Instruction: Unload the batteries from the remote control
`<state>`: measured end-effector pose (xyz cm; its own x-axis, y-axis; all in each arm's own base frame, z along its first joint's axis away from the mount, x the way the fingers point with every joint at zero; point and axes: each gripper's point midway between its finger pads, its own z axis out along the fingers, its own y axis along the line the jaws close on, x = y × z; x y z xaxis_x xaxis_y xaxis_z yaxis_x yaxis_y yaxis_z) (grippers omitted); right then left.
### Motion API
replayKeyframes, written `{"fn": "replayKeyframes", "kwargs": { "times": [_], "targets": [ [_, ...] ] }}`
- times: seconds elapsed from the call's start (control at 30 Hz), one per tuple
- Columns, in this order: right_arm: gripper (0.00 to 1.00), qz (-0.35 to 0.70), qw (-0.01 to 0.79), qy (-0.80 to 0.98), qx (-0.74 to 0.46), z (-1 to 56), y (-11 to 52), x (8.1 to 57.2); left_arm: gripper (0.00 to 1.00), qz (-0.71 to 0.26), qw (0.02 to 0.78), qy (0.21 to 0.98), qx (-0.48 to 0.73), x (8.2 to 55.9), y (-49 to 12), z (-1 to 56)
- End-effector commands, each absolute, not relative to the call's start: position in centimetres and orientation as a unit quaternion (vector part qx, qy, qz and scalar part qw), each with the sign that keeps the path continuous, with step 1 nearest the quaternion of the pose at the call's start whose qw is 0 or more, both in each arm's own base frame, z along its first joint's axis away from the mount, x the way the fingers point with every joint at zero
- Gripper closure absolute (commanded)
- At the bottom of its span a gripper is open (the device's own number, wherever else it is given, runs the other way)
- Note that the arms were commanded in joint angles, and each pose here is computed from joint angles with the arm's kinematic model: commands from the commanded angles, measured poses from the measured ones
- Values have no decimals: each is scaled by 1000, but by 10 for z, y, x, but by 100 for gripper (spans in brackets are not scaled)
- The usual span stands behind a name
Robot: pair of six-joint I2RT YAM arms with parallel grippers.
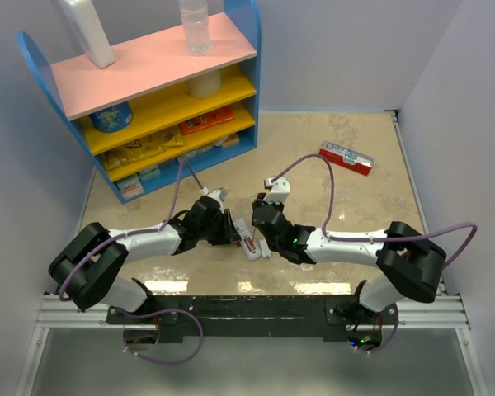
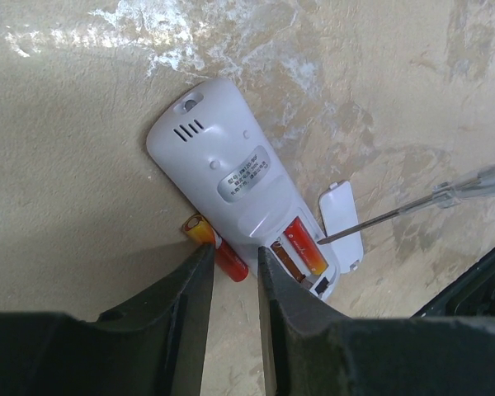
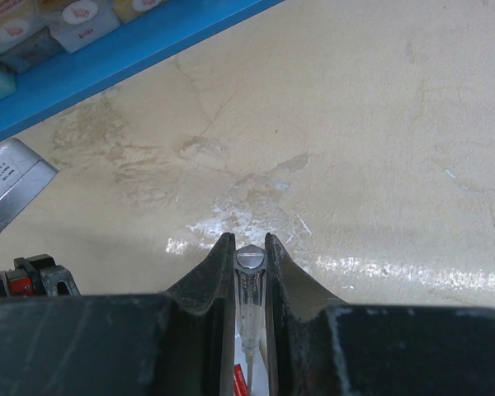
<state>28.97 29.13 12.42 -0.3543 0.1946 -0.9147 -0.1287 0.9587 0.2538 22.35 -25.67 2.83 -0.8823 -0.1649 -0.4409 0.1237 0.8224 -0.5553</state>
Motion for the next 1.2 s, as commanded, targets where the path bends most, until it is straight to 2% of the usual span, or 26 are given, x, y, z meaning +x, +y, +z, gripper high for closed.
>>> {"fn": "replayKeyframes", "kwargs": {
  "times": [0.0,0.7,0.93,1.17],
  "targets": [
    [100,149,595,788,53,147,297,298,67,-313,264,912,-4,236,-265,40],
    [100,70,634,769,37,118,298,257,68,-316,258,913,-10,230,-262,34],
    [100,46,655,754,16,130,300,251,68,-318,258,912,-11,229,-262,37],
    [100,78,661,747,-5,147,305,248,68,-325,269,907,-11,235,-264,53]
  ]
}}
